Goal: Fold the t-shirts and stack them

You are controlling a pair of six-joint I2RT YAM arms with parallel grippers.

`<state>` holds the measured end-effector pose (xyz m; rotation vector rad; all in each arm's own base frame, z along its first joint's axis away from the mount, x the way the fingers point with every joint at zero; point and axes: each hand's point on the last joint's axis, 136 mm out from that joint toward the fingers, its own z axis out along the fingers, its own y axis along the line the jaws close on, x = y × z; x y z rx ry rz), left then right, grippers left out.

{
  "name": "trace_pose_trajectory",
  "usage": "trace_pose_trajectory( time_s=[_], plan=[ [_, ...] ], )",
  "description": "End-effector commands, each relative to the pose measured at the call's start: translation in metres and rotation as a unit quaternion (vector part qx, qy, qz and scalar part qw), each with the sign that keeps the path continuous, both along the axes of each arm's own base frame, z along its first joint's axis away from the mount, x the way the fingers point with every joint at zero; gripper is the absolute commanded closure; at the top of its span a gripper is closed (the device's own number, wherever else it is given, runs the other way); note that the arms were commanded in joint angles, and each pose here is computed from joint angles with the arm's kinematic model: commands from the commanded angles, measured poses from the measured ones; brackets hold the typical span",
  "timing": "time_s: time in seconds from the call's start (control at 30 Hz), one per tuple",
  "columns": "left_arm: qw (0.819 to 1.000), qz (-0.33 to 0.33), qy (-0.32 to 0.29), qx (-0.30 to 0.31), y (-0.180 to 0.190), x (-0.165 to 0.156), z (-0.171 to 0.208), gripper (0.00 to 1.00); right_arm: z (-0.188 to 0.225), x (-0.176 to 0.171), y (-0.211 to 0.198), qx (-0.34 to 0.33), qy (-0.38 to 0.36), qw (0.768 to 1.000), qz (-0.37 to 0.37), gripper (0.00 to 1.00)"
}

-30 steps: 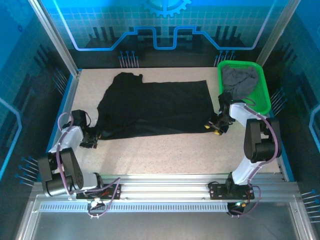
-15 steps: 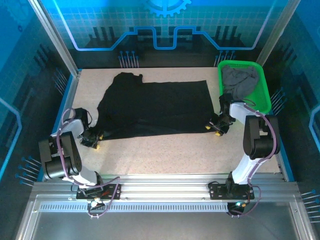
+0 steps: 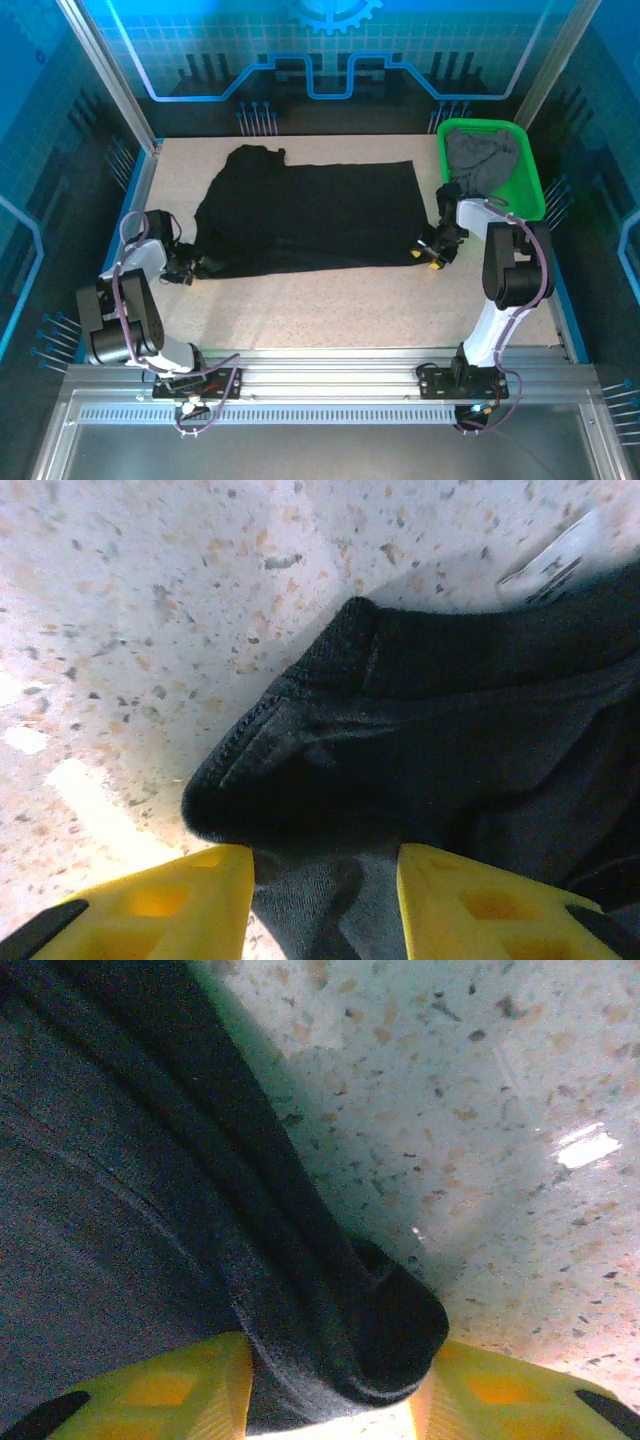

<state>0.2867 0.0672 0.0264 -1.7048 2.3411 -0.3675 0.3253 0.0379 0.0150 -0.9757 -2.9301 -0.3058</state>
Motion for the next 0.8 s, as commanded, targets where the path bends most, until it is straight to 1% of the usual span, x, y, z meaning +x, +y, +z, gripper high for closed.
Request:
trace_pose_trajectory(
  time_s=[0.0,0.13,0.2,0.27,0.33,0.4,0.43,0.5,0.53,0.57,0.7,0.77],
  plan=[
    [1.000,-0.014,-0.011,-0.017,-0.003,0.012,-0.001,0.58,-0.013,0.005,-0.014,-0.031,0.010,0.999,-0.011,0.56],
    [1.000,-0.020,-0.003,-0.020,-0.005,0.010,-0.003,0.61,-0.018,0.005,-0.015,-0.033,0.018,0.999,-0.010,0.56],
    [1.000,-0.022,0.001,-0.020,-0.006,0.007,-0.004,0.64,-0.020,0.005,-0.016,-0.037,0.023,0.999,-0.011,0.59],
    [1.000,-0.025,0.005,-0.018,-0.008,0.003,-0.006,0.64,-0.019,0.008,-0.016,-0.039,0.019,0.999,-0.011,0.60],
    [0.999,-0.028,0.013,-0.020,-0.011,-0.001,-0.010,0.66,-0.019,0.009,-0.016,-0.039,0.020,0.999,-0.011,0.69],
    [0.999,-0.028,0.020,-0.020,-0.011,-0.004,-0.014,0.72,-0.019,0.011,-0.016,-0.040,0.021,0.999,-0.010,0.79],
    [0.999,-0.030,0.023,-0.020,-0.012,-0.006,-0.016,0.76,-0.019,0.012,-0.016,-0.040,0.020,0.999,-0.009,0.86],
    [0.999,-0.029,0.024,-0.015,-0.010,-0.007,-0.016,0.88,-0.016,0.014,-0.016,-0.042,0.012,0.999,-0.009,0.97],
    [0.999,-0.028,0.023,-0.010,-0.009,-0.006,-0.014,0.94,-0.013,0.015,-0.015,-0.044,0.005,0.999,-0.009,1.00],
    [0.999,-0.026,0.018,-0.004,-0.007,-0.005,-0.010,1.00,-0.010,0.015,-0.014,-0.046,-0.002,0.999,-0.008,1.00],
    [1.000,-0.012,-0.014,0.018,0.001,0.004,0.014,1.00,0.018,0.023,-0.010,-0.058,-0.043,0.997,0.006,1.00],
    [0.999,-0.002,-0.034,0.018,0.003,0.014,0.028,1.00,0.033,0.029,-0.007,-0.054,-0.062,0.997,0.011,1.00]
  ],
)
